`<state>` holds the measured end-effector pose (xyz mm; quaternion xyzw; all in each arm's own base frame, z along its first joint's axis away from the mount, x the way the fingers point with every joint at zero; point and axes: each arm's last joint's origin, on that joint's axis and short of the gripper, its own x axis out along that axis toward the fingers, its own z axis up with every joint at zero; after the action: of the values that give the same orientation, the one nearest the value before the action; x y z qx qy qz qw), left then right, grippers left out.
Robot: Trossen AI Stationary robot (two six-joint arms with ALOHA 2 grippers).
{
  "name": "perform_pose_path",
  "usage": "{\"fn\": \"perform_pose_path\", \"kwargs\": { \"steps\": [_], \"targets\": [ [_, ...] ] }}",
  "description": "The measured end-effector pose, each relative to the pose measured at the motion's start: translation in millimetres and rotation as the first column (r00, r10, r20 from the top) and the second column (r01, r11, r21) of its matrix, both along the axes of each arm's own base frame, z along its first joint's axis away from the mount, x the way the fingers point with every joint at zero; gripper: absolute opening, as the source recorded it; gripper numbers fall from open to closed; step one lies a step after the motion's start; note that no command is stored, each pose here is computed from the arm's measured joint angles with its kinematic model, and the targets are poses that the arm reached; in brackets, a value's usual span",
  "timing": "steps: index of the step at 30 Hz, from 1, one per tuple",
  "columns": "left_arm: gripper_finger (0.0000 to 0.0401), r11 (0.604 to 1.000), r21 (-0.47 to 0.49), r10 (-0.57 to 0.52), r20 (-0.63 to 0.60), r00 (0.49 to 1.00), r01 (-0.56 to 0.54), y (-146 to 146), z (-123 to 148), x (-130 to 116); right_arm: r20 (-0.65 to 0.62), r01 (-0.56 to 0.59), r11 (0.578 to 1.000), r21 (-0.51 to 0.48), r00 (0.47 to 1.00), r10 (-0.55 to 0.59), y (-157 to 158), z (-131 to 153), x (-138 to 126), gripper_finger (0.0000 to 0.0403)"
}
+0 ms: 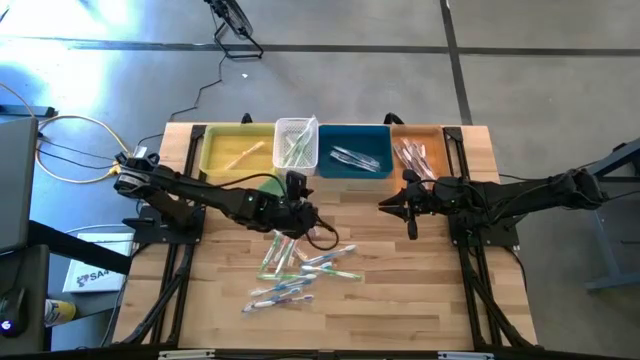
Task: Pick & Place Toothbrushes
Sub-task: Put the green toothbrush into the white bin
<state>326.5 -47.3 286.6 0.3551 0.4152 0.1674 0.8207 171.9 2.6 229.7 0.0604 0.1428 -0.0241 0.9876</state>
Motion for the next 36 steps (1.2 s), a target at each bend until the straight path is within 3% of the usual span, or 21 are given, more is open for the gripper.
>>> {"fn": "perform_pose_path", "kwargs": {
  "steps": [5,10,19,23,27,30,36],
  "targets": [
    [0.0177,0.991,-0.006,-0.136,-0.054,0.989,0.136,-2.6,0.0,2.8,0.000,-0.001,1.000,-0.001,1.000,0.001,0.1,0.0,0.0,0.0050],
    [0.0177,0.939,-0.062,-0.344,-0.074,0.936,0.339,-7.4,4.1,4.0,0.000,-0.001,1.000,-0.002,1.000,0.001,0.1,0.0,0.0,0.0050],
    [0.0177,0.953,-0.092,-0.290,-0.017,0.957,0.288,13.8,1.8,4.0,-0.006,-0.002,1.000,0.001,1.000,0.002,0.1,-0.5,-0.2,0.0050],
    [0.0177,0.929,-0.120,-0.337,0.121,0.934,0.351,24.2,-18.7,-9.7,-0.006,-0.003,1.000,0.001,1.000,0.003,0.1,-0.6,-0.2,0.0050],
    [0.0177,0.897,-0.112,-0.380,0.299,0.875,0.428,30.3,-34.3,-38.0,-0.010,-0.003,1.000,0.002,1.000,0.003,0.2,-0.9,-0.3,0.0050],
    [0.0177,0.890,-0.094,-0.389,0.354,0.850,0.447,31.0,-39.7,-62.5,-0.006,-0.003,1.000,0.002,1.000,0.003,0.2,-0.5,-0.2,0.0050],
    [0.0177,0.891,-0.173,-0.295,0.480,0.826,0.419,34.9,-33.4,-105.9,-0.005,0.002,1.000,-0.004,1.000,-0.002,0.0,-0.4,-0.2,0.0050]
  ]
}}
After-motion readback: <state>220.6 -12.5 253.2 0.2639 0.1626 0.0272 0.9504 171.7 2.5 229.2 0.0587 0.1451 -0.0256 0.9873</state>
